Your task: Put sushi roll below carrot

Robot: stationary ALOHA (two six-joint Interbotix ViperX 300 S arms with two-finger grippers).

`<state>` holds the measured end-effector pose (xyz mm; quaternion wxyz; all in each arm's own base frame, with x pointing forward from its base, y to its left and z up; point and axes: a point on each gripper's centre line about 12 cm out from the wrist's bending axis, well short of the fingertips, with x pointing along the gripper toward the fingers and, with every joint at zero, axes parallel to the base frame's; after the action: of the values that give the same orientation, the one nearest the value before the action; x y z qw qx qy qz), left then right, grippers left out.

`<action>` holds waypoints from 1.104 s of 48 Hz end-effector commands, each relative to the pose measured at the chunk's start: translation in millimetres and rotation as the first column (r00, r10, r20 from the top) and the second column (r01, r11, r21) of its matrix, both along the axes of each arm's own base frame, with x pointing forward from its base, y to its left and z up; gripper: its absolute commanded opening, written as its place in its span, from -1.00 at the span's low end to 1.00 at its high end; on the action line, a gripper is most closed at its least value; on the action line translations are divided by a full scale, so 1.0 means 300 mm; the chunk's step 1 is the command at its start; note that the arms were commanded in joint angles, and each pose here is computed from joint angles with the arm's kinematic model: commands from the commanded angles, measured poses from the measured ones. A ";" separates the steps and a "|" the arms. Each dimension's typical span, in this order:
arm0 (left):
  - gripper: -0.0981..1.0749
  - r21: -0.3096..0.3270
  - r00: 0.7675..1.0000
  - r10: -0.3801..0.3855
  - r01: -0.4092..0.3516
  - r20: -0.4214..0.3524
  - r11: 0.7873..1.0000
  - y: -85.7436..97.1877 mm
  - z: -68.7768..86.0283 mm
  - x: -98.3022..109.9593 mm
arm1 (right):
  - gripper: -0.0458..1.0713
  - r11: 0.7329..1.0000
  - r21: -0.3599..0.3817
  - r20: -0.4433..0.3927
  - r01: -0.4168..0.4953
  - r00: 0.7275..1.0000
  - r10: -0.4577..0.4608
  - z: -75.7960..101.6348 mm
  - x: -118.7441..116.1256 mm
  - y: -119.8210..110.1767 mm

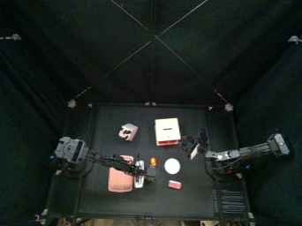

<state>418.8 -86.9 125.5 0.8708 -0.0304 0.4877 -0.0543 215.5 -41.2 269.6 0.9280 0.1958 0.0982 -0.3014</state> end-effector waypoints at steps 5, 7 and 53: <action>0.46 -0.003 1.000 -0.001 0.001 0.026 1.000 -0.004 0.049 0.041 | 0.61 1.000 -0.003 0.007 0.002 1.000 -0.002 0.011 0.004 -0.002; 0.46 -0.003 1.000 0.000 0.000 0.018 1.000 -0.004 0.041 0.042 | 0.61 1.000 -0.003 0.007 0.002 1.000 -0.002 0.011 0.004 -0.002; 0.46 0.005 0.999 0.003 -0.003 -0.047 1.000 -0.008 -0.026 0.065 | 0.61 1.000 -0.003 0.004 0.000 1.000 0.000 0.007 0.003 -0.001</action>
<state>429.8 -89.0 103.9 0.8483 -0.0265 0.5265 -0.0497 215.0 -41.6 268.3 0.9274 0.1958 0.0997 -0.3026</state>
